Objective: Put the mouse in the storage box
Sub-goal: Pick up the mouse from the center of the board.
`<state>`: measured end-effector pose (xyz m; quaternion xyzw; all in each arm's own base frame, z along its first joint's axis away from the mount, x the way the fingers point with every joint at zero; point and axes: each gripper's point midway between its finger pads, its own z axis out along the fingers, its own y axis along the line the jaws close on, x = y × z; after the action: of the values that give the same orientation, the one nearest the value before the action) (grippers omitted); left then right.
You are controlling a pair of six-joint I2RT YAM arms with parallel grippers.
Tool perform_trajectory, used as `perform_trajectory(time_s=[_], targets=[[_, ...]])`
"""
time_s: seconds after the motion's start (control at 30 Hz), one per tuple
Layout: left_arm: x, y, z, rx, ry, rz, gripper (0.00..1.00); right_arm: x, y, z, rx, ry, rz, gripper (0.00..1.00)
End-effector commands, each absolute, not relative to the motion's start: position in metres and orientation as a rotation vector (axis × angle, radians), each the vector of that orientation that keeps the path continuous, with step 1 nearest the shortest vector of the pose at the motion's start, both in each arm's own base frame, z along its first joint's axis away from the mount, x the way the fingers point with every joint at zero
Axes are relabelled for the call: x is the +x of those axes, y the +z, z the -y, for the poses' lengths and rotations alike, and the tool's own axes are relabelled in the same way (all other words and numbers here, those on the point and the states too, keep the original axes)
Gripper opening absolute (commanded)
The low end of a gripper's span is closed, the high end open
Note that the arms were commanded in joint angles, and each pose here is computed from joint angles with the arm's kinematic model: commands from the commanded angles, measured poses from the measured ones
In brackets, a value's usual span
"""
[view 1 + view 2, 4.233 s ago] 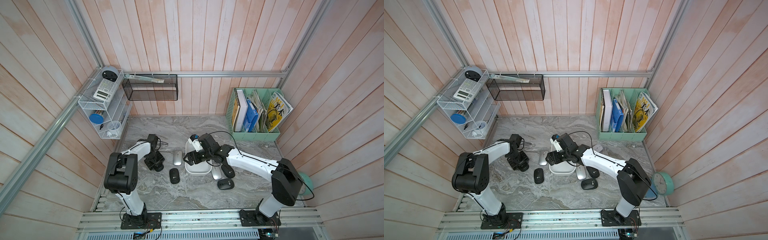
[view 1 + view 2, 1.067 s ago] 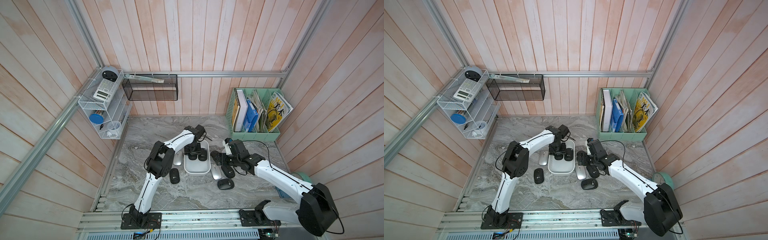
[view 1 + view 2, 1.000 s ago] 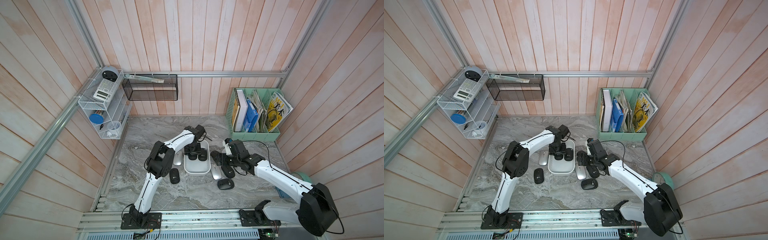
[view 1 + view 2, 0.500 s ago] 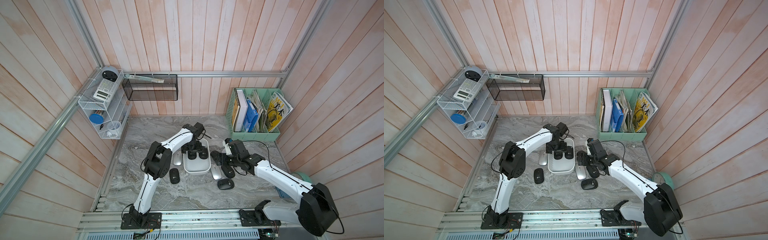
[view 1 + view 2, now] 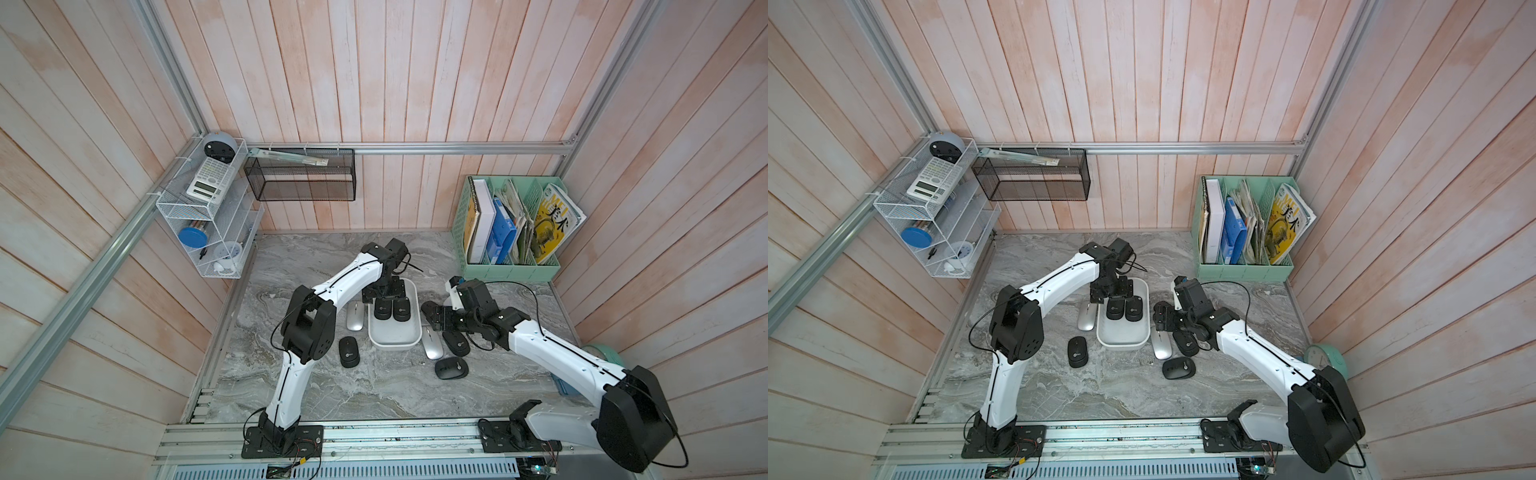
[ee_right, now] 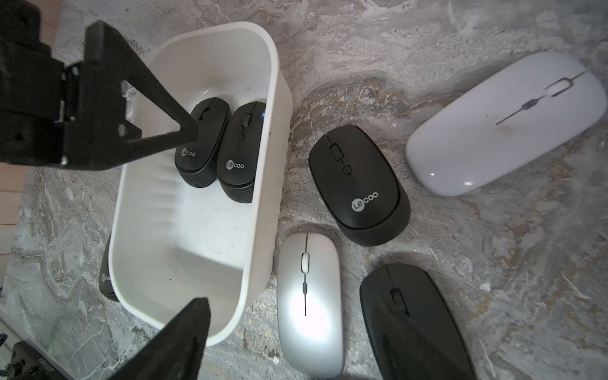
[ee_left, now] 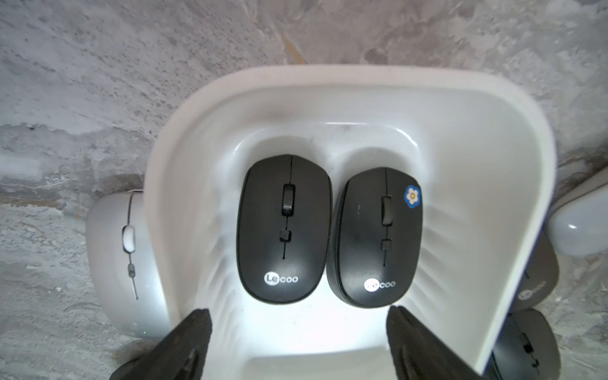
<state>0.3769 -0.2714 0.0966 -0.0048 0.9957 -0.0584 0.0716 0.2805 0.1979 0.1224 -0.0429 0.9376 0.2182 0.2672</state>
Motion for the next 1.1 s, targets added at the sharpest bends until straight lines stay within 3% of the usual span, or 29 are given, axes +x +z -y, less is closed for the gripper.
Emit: perform_trajectory(time_s=[0.0, 0.33, 0.67, 1.07], targets=[[0.375, 0.132, 0.247, -0.044, -0.152, -2.930, 0.89, 0.284, 0.129, -0.198, -0.125, 0.583, -2.529, 0.83], [0.345, 0.114, 0.154, -0.124, -0.081, -2.978, 0.93, 0.284, 0.133, -0.210, -0.158, 0.622, -2.517, 0.83], [0.335, 0.070, 0.151, -0.090, -0.217, -3.033, 0.98, 0.291, 0.188, -0.332, -0.304, 1.137, -2.376, 0.84], [0.350, 0.054, 0.162, 0.031, -0.329, -3.041, 0.98, 0.296, 0.171, -0.320, -0.283, 0.981, -2.438, 0.84]])
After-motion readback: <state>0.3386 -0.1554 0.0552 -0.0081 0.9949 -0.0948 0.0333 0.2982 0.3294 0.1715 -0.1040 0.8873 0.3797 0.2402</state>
